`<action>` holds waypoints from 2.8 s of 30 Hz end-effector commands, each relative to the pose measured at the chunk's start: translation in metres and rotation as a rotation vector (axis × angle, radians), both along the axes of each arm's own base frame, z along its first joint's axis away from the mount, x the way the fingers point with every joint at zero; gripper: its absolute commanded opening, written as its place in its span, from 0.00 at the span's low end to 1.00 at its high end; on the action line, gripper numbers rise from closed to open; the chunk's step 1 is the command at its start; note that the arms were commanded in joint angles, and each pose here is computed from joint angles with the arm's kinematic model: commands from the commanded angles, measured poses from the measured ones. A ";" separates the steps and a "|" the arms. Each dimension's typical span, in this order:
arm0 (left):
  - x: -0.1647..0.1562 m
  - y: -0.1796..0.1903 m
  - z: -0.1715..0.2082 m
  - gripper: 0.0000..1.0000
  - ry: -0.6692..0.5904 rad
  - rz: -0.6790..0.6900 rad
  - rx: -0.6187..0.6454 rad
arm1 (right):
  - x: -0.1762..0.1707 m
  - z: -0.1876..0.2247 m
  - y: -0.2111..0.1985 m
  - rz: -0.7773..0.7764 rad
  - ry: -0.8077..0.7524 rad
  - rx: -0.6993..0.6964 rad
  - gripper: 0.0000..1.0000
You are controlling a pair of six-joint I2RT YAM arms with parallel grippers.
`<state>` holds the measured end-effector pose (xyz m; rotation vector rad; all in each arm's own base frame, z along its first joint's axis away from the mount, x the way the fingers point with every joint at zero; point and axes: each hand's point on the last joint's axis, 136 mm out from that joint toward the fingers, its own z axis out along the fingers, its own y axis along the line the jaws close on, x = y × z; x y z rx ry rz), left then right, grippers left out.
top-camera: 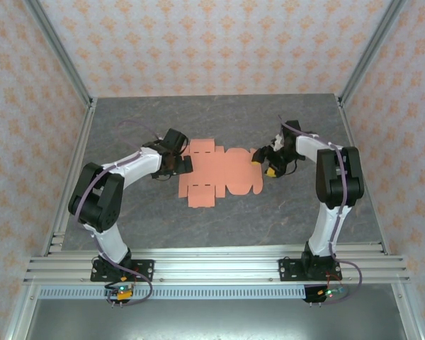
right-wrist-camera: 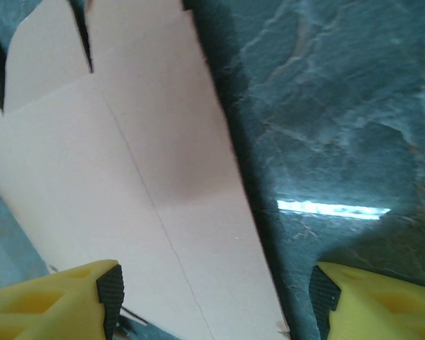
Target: Fold the paper box
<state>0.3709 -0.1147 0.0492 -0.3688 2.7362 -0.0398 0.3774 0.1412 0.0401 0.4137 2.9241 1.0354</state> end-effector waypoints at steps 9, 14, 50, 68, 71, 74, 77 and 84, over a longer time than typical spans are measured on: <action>0.005 -0.002 -0.008 0.94 0.009 -0.010 0.006 | 0.005 0.014 0.037 0.125 -0.051 0.206 0.66; 0.003 -0.005 -0.010 0.92 0.013 0.010 -0.022 | 0.002 0.028 0.046 0.141 -0.074 0.279 0.62; 0.016 -0.015 -0.023 0.88 0.004 -0.050 -0.079 | 0.009 0.016 0.064 0.185 -0.042 0.176 0.62; 0.014 0.001 -0.025 0.88 0.024 -0.022 -0.019 | -0.003 0.058 0.073 0.225 -0.113 0.291 0.68; 0.017 0.007 -0.023 0.88 0.025 -0.015 -0.001 | -0.006 0.055 0.073 0.231 -0.098 0.301 0.69; 0.019 0.009 -0.023 0.88 0.021 -0.011 -0.005 | -0.007 0.056 0.076 0.231 -0.097 0.338 0.71; 0.021 0.010 -0.024 0.88 0.022 -0.006 -0.006 | -0.008 0.057 0.078 0.234 -0.094 0.354 0.71; 0.026 0.001 -0.025 0.88 0.017 0.011 -0.065 | -0.006 0.064 0.084 0.221 -0.104 0.417 0.70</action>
